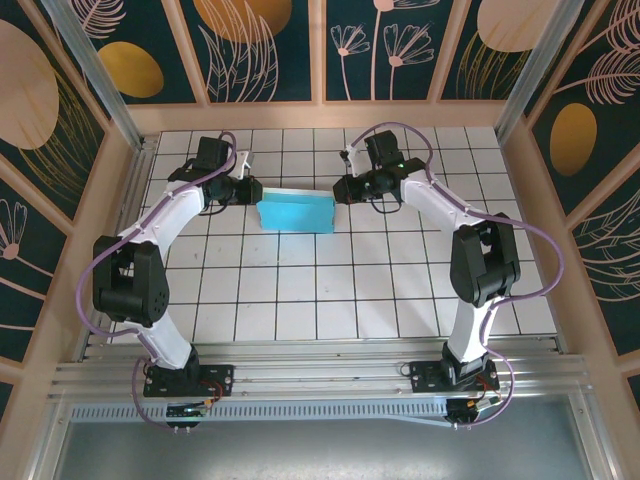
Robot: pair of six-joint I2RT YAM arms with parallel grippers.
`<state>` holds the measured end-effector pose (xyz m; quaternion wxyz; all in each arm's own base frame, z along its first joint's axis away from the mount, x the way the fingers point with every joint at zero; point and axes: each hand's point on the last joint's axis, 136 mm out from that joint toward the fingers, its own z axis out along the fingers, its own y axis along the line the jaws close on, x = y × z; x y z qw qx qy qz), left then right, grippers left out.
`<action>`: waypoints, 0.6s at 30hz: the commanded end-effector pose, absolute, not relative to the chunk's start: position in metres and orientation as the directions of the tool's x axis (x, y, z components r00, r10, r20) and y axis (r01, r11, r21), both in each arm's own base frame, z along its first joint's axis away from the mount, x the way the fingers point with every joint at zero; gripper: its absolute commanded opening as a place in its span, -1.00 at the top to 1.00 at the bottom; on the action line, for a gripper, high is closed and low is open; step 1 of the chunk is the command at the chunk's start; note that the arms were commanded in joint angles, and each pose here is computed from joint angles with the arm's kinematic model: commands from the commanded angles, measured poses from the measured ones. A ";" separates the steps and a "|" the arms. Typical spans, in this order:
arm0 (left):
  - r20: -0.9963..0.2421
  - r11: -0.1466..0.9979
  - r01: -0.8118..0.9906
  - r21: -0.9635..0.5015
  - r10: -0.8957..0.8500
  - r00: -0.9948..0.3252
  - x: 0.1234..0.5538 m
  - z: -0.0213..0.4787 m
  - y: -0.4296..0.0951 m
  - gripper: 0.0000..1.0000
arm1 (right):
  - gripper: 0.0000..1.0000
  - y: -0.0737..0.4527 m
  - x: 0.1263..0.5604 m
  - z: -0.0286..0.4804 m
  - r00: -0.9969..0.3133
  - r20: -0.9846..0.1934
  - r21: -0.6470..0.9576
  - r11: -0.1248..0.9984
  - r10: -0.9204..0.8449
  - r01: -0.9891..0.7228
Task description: Fold the paper box
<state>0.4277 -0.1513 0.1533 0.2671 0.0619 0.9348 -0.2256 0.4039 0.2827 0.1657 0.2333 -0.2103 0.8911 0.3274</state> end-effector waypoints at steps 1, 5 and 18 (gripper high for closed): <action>-0.482 0.895 0.204 -0.398 -0.015 -0.876 0.421 0.146 -0.149 0.62 | 0.82 0.291 0.404 0.165 -0.818 -0.536 0.505 0.697 -0.209 -0.508; -0.484 0.893 0.204 -0.400 -0.017 -0.875 0.420 0.145 -0.149 0.67 | 0.88 0.291 0.404 0.163 -0.846 -0.508 0.530 0.714 -0.163 -0.456; -0.485 0.880 0.214 -0.425 -0.022 -0.874 0.418 0.146 -0.153 0.73 | 0.80 0.294 0.409 0.152 -0.884 -0.465 0.564 0.758 -0.037 -0.328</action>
